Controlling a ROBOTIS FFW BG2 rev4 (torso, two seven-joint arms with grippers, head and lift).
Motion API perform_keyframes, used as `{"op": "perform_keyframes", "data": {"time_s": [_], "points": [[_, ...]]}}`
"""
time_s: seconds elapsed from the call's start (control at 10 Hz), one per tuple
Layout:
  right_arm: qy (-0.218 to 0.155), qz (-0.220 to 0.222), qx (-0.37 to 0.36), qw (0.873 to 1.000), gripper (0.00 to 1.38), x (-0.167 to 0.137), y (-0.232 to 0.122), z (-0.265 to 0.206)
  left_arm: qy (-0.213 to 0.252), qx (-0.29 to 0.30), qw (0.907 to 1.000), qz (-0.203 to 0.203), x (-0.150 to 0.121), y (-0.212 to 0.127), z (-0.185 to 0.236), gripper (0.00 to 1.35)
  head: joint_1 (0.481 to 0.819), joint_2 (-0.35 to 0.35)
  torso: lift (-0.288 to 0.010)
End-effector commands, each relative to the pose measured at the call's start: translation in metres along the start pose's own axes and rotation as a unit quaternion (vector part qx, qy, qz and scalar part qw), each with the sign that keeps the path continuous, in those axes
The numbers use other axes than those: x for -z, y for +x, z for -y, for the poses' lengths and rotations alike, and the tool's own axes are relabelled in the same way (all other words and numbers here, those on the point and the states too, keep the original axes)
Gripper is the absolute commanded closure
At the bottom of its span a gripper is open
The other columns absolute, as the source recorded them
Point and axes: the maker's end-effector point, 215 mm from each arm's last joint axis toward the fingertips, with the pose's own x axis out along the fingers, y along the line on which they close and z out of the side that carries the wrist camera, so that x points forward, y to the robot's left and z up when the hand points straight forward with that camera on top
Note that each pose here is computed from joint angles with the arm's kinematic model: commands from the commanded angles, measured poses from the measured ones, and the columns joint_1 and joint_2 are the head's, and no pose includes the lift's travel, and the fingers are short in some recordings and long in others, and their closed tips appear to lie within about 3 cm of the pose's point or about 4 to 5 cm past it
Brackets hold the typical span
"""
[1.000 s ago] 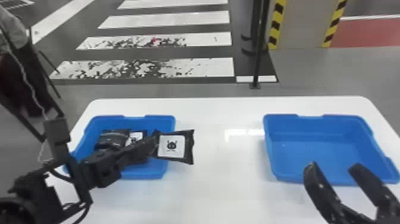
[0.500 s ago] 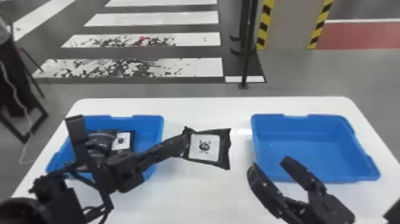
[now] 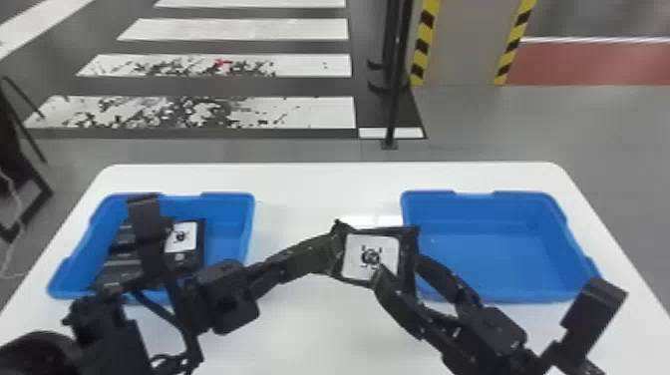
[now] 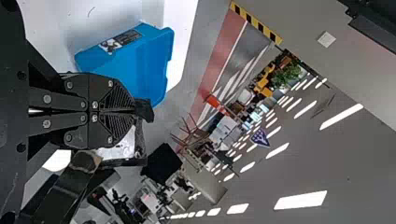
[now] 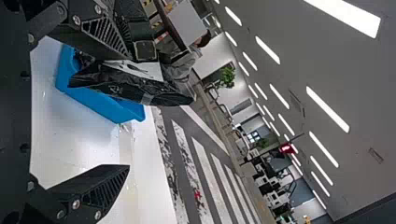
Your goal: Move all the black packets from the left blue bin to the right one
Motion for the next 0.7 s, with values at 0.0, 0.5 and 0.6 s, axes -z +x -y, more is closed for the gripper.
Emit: {"op": "perform_keyframes", "data": {"time_s": [0.0,0.5,0.6], "points": [[0.002,0.015,0.005,1.000,0.89,-0.008,0.002,0.009,-0.004,0.003,1.0000,-0.003,0.005,0.001,0.002,1.20,0.695,-0.001,-0.140],[0.163,-0.001,-0.104,0.981,1.29,0.028,0.013,-0.042,-0.002,-0.006,1.0000,0.005,-0.001,-0.002,-0.004,1.20,0.695,0.032,-0.140],[0.158,0.001,-0.104,0.982,1.29,0.025,0.014,-0.043,-0.002,-0.007,1.0000,0.007,-0.002,-0.003,-0.004,1.20,0.695,0.065,-0.140]]}}
